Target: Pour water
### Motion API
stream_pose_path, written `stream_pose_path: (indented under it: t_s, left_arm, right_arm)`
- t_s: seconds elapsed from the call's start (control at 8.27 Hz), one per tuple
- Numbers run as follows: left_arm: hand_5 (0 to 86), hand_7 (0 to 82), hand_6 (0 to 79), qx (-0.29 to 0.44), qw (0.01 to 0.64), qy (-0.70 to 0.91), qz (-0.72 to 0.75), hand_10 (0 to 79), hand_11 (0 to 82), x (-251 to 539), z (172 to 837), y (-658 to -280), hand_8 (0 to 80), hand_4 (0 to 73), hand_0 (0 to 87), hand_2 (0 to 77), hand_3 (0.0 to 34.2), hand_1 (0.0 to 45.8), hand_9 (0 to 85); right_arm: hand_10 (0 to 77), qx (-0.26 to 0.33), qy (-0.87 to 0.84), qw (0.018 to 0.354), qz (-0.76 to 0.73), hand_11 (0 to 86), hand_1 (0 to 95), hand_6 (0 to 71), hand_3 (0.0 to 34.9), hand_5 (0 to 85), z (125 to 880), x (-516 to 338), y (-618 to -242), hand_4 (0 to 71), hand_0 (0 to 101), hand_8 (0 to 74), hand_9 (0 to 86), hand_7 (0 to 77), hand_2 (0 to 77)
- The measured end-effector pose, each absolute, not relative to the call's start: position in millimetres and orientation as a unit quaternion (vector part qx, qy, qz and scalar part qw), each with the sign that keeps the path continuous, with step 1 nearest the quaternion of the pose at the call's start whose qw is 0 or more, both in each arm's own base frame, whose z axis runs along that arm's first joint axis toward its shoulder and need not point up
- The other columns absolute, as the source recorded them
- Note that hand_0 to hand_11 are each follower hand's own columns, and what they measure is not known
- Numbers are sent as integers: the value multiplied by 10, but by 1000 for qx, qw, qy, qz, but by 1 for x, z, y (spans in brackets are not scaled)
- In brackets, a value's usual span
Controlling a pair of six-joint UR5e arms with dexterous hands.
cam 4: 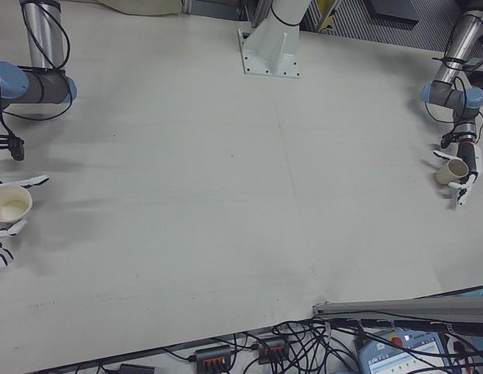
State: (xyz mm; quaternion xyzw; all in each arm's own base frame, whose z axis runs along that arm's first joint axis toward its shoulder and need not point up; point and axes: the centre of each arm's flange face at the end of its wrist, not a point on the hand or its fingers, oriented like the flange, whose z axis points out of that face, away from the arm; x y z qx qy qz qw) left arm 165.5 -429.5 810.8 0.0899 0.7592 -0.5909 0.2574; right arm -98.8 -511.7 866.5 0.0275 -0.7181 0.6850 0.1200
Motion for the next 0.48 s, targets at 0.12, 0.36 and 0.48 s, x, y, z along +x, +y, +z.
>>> stream_pose_path:
  t_s: [0.12, 0.36, 0.48]
  left_arm:
    - [409, 174, 114, 90, 257, 760, -590, 65, 109, 166, 810, -430, 125, 131, 595, 5, 34, 27, 71]
    - [409, 147, 71, 90, 254, 762, -589, 49, 87, 165, 808, -431, 109, 109, 594, 5, 63, 22, 76]
    - [409, 147, 65, 87, 249, 764, -589, 49, 87, 165, 804, -433, 109, 98, 592, 5, 71, 22, 49]
  right_arm:
    - [71, 26, -720, 118, 683, 98, 60, 131, 0, 496, 865, -99, -513, 393, 548, 185, 147, 136, 5]
    - [60, 14, -730, 118, 673, 93, 11, 109, 0, 327, 864, -99, -511, 251, 542, 147, 131, 120, 5]
    - [55, 5, -736, 118, 667, 71, 5, 76, 0, 349, 861, -96, -513, 191, 542, 169, 125, 98, 5]
